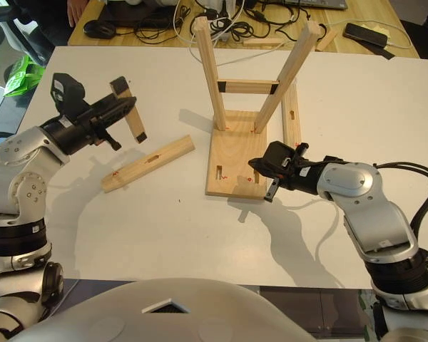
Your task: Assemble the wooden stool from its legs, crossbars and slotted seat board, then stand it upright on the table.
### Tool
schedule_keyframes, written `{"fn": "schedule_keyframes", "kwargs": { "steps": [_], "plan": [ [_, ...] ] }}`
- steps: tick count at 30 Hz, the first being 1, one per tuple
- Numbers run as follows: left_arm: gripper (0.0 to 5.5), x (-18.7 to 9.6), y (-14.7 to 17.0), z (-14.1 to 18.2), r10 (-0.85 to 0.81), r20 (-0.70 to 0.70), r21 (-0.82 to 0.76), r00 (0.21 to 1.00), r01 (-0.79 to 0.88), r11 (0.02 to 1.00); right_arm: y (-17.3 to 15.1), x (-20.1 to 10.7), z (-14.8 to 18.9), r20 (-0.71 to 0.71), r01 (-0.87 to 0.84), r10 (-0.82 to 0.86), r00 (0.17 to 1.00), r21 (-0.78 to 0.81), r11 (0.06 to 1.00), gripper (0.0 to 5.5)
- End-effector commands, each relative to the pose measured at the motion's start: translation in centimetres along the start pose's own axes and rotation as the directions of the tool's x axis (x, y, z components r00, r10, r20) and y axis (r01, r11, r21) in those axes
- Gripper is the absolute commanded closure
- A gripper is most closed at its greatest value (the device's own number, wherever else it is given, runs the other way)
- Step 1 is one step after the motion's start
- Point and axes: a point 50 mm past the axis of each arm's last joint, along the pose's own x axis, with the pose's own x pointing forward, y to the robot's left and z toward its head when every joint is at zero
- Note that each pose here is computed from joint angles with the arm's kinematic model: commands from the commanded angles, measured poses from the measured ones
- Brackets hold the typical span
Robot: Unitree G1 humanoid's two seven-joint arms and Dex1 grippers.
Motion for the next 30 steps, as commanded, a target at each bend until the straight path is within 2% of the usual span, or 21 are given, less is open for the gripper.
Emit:
{"fn": "schedule_keyframes", "kwargs": {
  "steps": [1,6,14,30],
  "plan": [
    [5.1,0.1,0.5,-0.7,-0.102,-0.041,0.041,0.994,0.104,0.994,0.0,0.1,0.2,0.014,0.006,-0.006,1.0,0.0,1.0,5.5],
    [5.1,0.7,0.7,-2.5,-0.14,-0.107,0.016,0.984,0.142,0.99,0.0,0.1,0.6,0.026,0.005,-0.005,1.0,-0.001,1.0,5.5],
    [5.1,1.5,0.1,-3.3,-0.114,-0.076,-0.032,0.991,0.112,0.993,0.0,-0.1,0.7,0.025,-0.007,0.007,1.0,-0.004,1.0,5.5],
    [5.1,1.5,0.8,-4.6,-0.066,-0.132,0.026,0.989,0.07,0.997,0.4,0.0,1.9,0.085,-0.029,0.025,0.996,0.037,0.999,5.5]
  ]
}}
